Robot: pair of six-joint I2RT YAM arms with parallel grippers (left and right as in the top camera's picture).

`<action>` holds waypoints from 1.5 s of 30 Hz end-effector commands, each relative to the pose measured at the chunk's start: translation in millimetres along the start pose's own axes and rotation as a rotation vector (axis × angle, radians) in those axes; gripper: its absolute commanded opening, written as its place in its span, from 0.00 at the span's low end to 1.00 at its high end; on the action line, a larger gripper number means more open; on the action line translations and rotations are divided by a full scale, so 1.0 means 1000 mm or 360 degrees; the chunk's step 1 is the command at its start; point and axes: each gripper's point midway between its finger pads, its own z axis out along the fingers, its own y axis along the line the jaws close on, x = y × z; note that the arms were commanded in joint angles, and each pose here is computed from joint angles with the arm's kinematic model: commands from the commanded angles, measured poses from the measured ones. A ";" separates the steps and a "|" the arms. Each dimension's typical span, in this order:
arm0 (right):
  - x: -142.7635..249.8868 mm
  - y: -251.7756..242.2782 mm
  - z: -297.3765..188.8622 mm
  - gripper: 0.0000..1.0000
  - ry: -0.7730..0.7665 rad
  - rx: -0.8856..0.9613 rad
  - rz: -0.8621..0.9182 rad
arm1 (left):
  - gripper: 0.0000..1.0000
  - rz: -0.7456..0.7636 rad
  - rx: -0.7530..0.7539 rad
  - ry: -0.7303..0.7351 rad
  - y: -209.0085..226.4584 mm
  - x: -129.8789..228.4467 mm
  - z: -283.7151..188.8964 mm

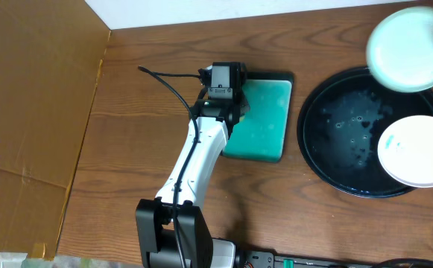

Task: Clean dirty plates on tray and stack at the side
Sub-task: 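Lift the cleaned plate with the right gripper and stack it at right, then move the right gripper back and grasp the last white plate's rim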

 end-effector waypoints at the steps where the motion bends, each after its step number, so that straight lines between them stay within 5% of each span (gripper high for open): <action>1: 0.008 -0.031 -0.010 0.01 -0.0021 -0.0295 0.0564 | 0.07 0.0012 -0.0006 -0.0014 0.003 -0.001 -0.003; 11: 0.116 -0.164 0.008 0.01 0.0229 0.0163 0.1266 | 0.07 0.0012 -0.0005 -0.0015 0.003 -0.001 -0.003; 26: 0.182 -0.168 0.049 0.02 0.0262 0.0274 0.1430 | 0.07 0.0012 -0.0005 -0.0014 0.003 -0.001 -0.003; 29: 0.188 -0.167 0.050 0.16 0.0280 0.0294 0.1431 | 0.07 0.0013 -0.0005 -0.0014 0.003 -0.001 -0.003; 31: 0.188 -0.167 0.050 0.40 0.0278 0.0288 0.1430 | 0.07 0.0012 -0.0005 -0.0015 0.003 -0.001 -0.003; 33: 0.183 -0.161 0.050 0.50 0.0267 0.0223 0.1429 | 0.08 0.0010 -0.0003 -0.0019 0.002 -0.002 -0.003; 38: 0.159 -0.134 0.037 0.52 0.0220 -0.0014 0.1422 | 0.08 0.0011 -0.0003 -0.0018 0.002 -0.002 -0.003; 45: 0.151 -0.086 -0.021 0.51 0.0361 0.0059 0.1305 | 0.08 0.0011 -0.0003 -0.0018 0.002 -0.002 -0.003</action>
